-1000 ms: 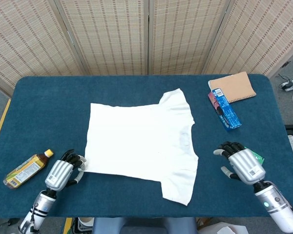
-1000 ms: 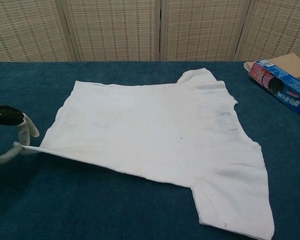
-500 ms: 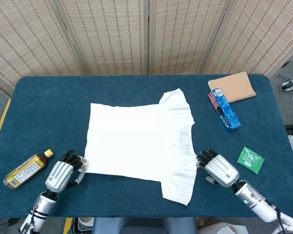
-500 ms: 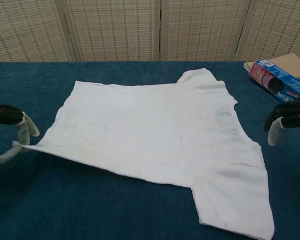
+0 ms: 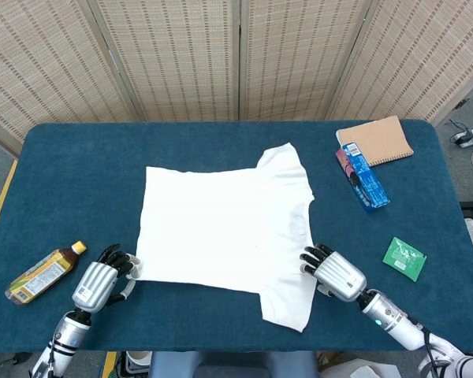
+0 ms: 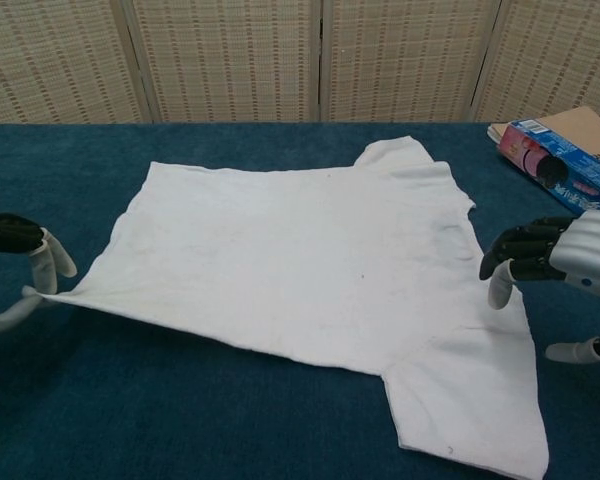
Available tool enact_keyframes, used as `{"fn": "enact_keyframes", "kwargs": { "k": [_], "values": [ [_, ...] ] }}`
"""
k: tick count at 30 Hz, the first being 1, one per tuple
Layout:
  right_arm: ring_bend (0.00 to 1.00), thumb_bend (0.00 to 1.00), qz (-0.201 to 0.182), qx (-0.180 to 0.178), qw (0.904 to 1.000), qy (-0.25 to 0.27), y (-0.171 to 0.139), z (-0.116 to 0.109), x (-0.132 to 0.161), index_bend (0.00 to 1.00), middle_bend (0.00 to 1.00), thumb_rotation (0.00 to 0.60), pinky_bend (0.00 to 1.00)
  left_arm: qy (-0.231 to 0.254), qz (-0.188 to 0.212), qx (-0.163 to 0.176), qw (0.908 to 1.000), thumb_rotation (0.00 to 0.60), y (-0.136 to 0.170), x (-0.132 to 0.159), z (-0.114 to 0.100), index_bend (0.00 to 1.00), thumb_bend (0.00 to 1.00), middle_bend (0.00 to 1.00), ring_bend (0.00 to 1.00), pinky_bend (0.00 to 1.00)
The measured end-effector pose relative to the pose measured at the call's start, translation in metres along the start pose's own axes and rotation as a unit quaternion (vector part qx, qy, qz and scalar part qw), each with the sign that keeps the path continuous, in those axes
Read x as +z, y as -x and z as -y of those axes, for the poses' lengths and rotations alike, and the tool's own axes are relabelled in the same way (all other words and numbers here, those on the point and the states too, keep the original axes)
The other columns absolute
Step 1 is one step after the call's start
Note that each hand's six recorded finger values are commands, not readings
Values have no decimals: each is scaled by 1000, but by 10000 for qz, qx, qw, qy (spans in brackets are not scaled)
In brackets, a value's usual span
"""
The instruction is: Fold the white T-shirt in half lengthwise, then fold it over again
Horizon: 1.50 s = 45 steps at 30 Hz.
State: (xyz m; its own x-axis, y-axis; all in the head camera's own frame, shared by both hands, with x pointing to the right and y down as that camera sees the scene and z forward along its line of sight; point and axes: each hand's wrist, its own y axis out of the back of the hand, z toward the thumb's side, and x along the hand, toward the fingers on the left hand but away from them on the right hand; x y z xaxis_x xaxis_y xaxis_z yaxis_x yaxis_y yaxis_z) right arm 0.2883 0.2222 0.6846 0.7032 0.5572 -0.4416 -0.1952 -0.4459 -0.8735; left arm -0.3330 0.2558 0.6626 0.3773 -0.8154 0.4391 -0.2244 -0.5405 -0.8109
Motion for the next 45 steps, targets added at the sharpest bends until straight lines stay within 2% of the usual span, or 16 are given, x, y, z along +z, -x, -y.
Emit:
{"fn": "enact_keyframes", "kwargs": {
  "k": [27,45],
  "values": [
    [164,0,-338,-57,9988,-362,3,23,5,411,263,600,234,-18,7,-64,10000,600,2,-1,2,797,458,370,288,124],
    [164,18,-448,-276,9980,-362,16,22,8,411,263,600,234,30,-41,-88,9999,600,3,-4,5,797,459,370,288,124]
  ]
}}
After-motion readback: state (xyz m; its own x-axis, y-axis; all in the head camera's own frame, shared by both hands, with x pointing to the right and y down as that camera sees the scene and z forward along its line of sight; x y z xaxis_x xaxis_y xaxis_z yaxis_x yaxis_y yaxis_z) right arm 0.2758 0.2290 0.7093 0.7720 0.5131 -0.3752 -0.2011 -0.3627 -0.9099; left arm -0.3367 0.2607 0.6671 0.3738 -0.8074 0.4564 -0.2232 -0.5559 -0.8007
